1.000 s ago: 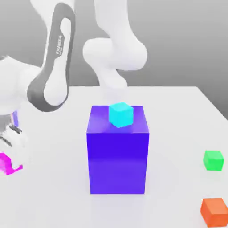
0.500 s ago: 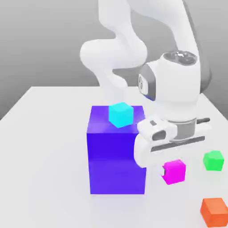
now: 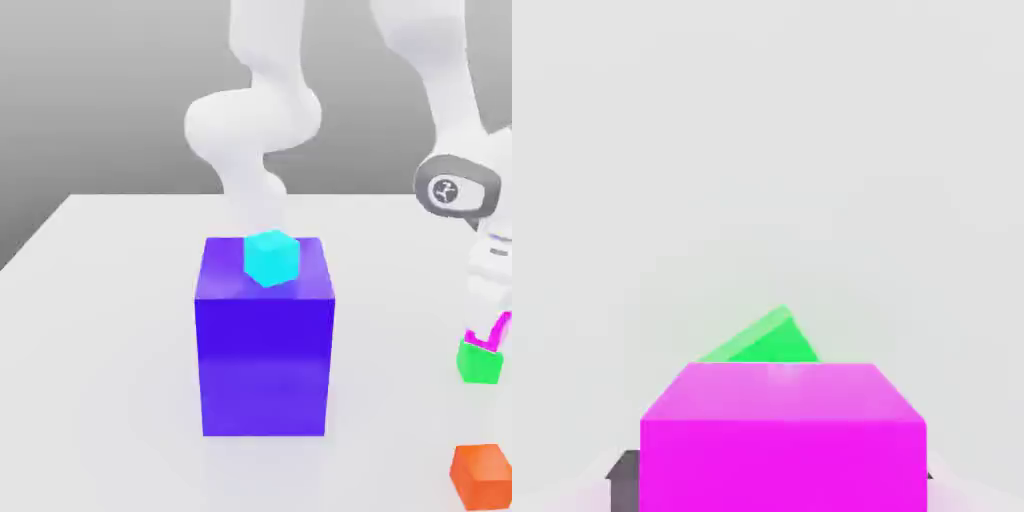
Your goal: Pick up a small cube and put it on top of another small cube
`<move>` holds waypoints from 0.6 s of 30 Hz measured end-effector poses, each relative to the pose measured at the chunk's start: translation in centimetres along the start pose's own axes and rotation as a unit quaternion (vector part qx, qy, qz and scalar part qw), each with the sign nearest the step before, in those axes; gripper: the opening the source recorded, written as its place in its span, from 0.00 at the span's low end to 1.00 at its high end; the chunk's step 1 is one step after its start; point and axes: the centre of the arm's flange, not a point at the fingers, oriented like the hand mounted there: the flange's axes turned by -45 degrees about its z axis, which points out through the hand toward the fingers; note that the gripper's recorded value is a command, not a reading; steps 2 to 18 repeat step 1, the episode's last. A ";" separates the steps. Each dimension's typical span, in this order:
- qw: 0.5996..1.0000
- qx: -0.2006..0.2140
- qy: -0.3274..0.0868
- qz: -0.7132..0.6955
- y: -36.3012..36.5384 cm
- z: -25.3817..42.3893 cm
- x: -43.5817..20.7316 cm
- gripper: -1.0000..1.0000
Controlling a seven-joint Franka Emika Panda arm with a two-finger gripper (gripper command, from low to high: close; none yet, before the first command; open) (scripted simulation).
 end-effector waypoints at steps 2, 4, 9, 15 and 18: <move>1.000 0.000 0.000 0.000 0.0 0.0 0.0 1.00; 1.000 0.000 0.000 0.000 0.0 0.0 0.0 1.00; 1.000 0.000 0.000 0.000 0.0 0.0 0.0 1.00; 1.000 0.000 0.000 0.000 0.0 0.0 0.0 1.00; 1.000 0.000 0.000 0.000 0.0 0.0 0.0 1.00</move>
